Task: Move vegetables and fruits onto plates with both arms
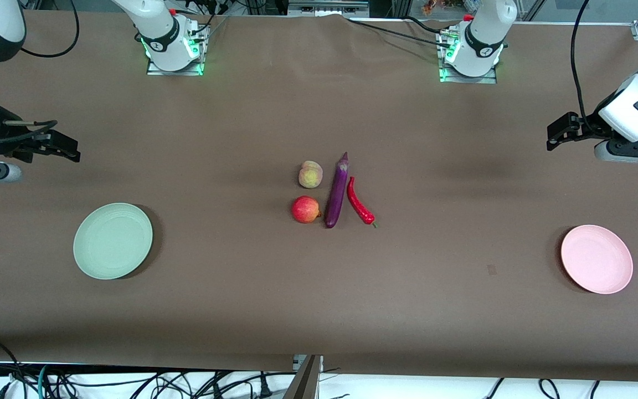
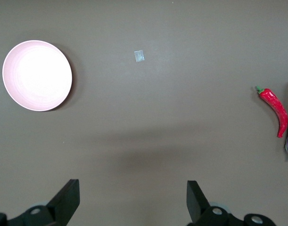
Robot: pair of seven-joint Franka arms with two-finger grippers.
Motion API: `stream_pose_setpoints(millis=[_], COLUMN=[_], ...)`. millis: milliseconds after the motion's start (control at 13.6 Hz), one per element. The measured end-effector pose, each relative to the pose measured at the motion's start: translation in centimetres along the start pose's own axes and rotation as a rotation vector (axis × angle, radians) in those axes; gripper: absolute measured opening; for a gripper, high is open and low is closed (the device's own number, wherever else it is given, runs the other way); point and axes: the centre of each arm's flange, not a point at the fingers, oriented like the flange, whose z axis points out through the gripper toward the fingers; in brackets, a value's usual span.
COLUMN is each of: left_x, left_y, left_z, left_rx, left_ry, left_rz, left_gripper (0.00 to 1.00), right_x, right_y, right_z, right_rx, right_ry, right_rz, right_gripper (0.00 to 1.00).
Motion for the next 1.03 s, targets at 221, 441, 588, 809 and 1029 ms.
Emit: stream_pose_setpoints(millis=[221,441,588,809,1029], left_x=[0.6,1.3,1.5,3.0,5.8], left_y=[0.6,1.9,2.6,7.1,13.3], left_z=[1.6,2.4,2.8,5.9,11.2], left_rx=[-0.001,-0.001,-0.006,-0.047,-0.060], left_ry=[-0.038,-0.073,-0.086,-0.124,-0.100], left_rz=[0.012,0.023,-0.030,-0.140,-0.240], left_gripper=[1.00,1.00,1.00,1.00,1.00], right_x=[1.0,1.7,2.1,4.2,6.8], right_y=[0.0,-0.1,-0.5,-2.0,-5.4], right_z=[1.8,3.3,4.2,7.2,12.1], right_rx=[0.000,0.000,0.024,0.086,0.144], right_ry=[-0.024,-0.045,-0.055,-0.043,-0.046], right_rz=[0.000,0.000,0.000,0.003,0.063], right_gripper=[1.00,1.00,1.00,1.00,1.00])
